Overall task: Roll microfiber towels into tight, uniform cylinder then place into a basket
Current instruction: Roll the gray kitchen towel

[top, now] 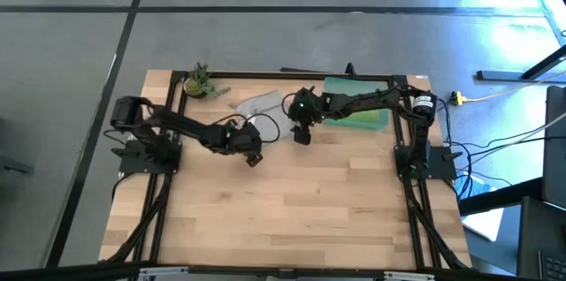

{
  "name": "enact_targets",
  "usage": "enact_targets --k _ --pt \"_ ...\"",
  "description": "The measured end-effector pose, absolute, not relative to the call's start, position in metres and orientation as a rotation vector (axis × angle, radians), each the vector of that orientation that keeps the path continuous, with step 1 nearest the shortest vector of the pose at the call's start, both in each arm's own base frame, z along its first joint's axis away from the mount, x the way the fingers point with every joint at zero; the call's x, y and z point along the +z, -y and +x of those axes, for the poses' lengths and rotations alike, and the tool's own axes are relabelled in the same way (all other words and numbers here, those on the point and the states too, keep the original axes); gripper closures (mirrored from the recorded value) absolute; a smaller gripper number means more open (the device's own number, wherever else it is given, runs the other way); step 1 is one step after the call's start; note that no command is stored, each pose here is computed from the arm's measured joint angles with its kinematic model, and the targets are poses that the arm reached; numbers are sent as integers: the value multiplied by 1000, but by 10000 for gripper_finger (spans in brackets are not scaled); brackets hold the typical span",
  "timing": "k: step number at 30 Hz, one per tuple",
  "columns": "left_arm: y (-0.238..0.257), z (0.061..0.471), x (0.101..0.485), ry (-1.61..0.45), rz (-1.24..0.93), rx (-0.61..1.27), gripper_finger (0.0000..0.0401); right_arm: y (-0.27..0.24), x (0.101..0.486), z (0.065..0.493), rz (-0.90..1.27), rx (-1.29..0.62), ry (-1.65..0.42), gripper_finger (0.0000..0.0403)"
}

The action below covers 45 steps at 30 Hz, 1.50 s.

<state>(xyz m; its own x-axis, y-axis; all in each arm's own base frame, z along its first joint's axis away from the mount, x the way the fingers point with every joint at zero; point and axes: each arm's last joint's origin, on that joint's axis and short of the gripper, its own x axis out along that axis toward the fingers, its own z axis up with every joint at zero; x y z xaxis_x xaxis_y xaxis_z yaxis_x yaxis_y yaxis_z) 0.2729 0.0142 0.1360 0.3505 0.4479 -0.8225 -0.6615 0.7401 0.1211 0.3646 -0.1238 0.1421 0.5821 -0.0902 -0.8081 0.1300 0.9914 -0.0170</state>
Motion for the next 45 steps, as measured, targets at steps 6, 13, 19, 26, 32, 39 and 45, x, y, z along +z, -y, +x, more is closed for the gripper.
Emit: enact_targets --k 6,13,19,26,32,39,45 --pt "-14 277 121 -1037 -281 687 301 109 125 356 62 -107 -984 164" --pt "7 277 120 -1111 -275 496 301 86 122 359 47 -70 -1005 164" --pt "31 274 120 -1165 -256 371 301 60 121 363 35 -25 -1016 164" --pt "61 266 122 -1209 -229 229 301 35 124 362 26 -21 -1057 164" --pt "83 252 131 -1269 -250 89 301 20 144 355 12 -7 -1057 164" --pt "91 237 151 -1195 -210 145 301 -6 157 361 -138 109 -945 164" --pt "106 225 175 -1076 -164 104 301 -20 158 361 -191 159 -928 164"
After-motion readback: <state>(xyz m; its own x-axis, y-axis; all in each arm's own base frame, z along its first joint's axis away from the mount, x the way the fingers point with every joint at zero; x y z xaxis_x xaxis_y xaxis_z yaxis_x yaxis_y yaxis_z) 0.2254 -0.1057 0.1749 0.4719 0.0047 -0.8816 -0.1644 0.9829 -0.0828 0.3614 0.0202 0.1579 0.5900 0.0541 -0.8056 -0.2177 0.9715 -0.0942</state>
